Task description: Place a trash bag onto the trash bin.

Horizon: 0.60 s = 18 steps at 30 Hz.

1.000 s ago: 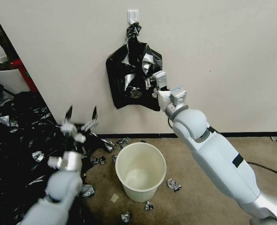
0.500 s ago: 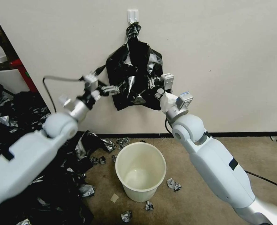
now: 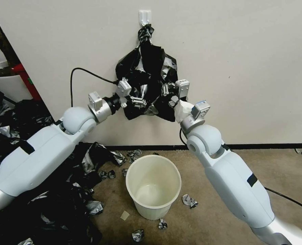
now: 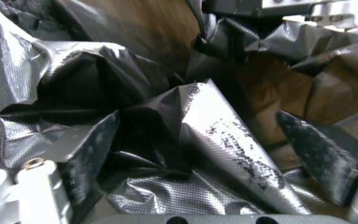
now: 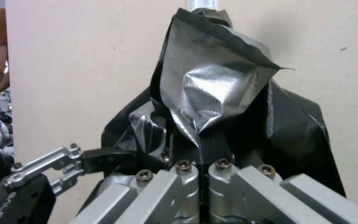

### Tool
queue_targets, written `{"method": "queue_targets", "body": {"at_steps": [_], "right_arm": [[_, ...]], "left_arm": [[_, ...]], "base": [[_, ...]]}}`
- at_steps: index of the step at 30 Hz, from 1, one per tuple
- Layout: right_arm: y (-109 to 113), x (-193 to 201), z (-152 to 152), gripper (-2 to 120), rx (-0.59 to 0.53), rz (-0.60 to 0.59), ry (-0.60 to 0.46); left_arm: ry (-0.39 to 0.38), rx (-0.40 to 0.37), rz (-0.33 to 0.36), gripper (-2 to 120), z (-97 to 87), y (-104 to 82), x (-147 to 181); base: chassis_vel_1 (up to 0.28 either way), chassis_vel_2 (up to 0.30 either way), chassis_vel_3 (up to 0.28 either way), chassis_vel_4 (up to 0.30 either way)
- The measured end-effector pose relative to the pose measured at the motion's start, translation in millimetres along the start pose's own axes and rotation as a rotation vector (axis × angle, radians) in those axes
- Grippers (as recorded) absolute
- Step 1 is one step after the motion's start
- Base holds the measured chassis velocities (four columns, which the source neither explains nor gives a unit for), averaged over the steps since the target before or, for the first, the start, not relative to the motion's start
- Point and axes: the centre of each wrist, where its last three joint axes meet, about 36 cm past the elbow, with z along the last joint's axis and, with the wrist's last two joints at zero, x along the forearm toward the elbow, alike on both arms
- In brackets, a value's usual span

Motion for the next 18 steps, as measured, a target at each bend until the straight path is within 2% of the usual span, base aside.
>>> {"method": "queue_targets", "body": {"at_steps": [6, 7, 15, 17, 18], "right_arm": [[-4.1, 4.8, -0.8, 0, 0.016, -0.002, -0.003], [-4.1, 4.8, -0.8, 0, 0.016, -0.002, -0.003], [-10.5, 14.2, -6.8, 0, 0.029, -0.019, -0.023], [-10.5, 15.2, -6.9, 0, 0.029, -0.020, -0.023], [-10.4, 17.4, -6.8, 0, 0.029, -0.020, -0.023]], "left_arm": [[0.015, 0.022, -0.005, 70, 1.9, -4.1, 0.8], [0.015, 0.022, -0.005, 70, 1.9, -4.1, 0.8], [0.065, 0.063, -0.053, 36, -5.2, -12.3, 9.8], [0.066, 0.065, -0.058, 33, -6.3, -13.6, 10.9], [0.065, 0.068, -0.076, 26, -9.7, -16.2, 14.3]], "base": [[0.000, 0.000, 0.000, 0.000], [0.000, 0.000, 0.000, 0.000], [0.000, 0.000, 0.000, 0.000], [0.000, 0.000, 0.000, 0.000], [0.000, 0.000, 0.000, 0.000]]}}
